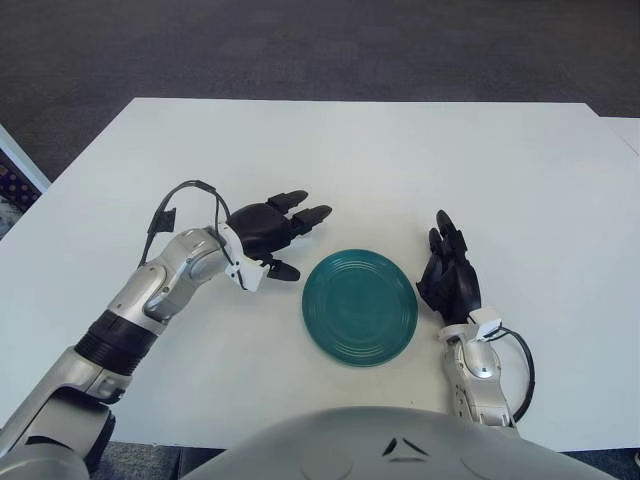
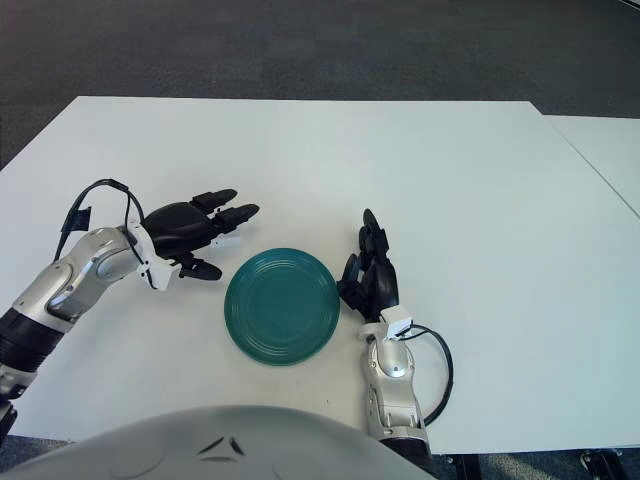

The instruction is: Put the charger into the plate.

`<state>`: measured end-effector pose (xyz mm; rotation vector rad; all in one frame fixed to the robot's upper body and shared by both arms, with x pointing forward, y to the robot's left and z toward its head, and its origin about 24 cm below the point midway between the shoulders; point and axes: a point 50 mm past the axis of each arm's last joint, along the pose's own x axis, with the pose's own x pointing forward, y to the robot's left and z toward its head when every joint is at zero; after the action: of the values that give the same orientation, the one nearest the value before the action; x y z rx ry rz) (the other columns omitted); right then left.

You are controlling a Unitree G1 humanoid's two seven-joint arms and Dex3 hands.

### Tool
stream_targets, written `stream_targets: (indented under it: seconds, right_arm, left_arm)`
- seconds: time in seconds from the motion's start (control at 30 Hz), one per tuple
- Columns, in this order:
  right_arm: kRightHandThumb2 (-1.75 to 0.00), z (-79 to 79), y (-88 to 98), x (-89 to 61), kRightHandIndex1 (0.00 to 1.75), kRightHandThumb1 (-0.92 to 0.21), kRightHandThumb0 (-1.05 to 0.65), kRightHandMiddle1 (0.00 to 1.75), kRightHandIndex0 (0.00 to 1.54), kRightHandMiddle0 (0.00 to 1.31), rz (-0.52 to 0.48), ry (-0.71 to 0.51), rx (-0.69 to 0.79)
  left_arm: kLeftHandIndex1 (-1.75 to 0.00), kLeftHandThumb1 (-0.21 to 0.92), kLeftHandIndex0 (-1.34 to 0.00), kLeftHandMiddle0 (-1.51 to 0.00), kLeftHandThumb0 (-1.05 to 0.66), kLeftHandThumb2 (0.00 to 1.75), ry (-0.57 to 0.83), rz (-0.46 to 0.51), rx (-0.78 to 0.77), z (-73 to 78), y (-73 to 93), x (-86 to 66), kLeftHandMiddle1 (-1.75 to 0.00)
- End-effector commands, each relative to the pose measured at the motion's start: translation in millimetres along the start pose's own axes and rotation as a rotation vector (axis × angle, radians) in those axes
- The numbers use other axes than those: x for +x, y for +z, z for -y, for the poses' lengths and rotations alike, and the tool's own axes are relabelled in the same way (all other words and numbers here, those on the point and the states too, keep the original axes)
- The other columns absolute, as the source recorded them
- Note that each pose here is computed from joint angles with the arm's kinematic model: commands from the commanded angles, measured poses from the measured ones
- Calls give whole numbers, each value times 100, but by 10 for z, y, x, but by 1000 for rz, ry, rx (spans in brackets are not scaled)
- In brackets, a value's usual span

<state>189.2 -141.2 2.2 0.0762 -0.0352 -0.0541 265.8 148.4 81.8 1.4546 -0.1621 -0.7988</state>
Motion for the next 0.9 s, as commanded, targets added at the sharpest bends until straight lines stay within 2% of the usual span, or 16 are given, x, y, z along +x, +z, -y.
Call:
stream_targets:
  seconds: [0.0, 0.43, 0.87]
  right_arm:
    - [-90, 30, -177, -96, 0, -92, -96, 12, 0, 0, -109, -13, -10]
    - [-93, 33, -182, -89, 0, -92, -95, 12, 0, 0, -107, -11, -27]
    - [-94, 17, -195, -84, 0, -92, -95, 13, 0, 0, -117, -19, -3]
  left_arm:
    - [-6, 92, -9, 0, -105, 62, -4, 7, 12, 41, 25, 44, 0]
    - [-9, 92, -12, 0, -105, 64, -10, -29, -17, 143, -3, 148, 0]
    - [-11, 92, -11, 0, -105, 64, 109, -140, -38, 188, -101, 226, 0]
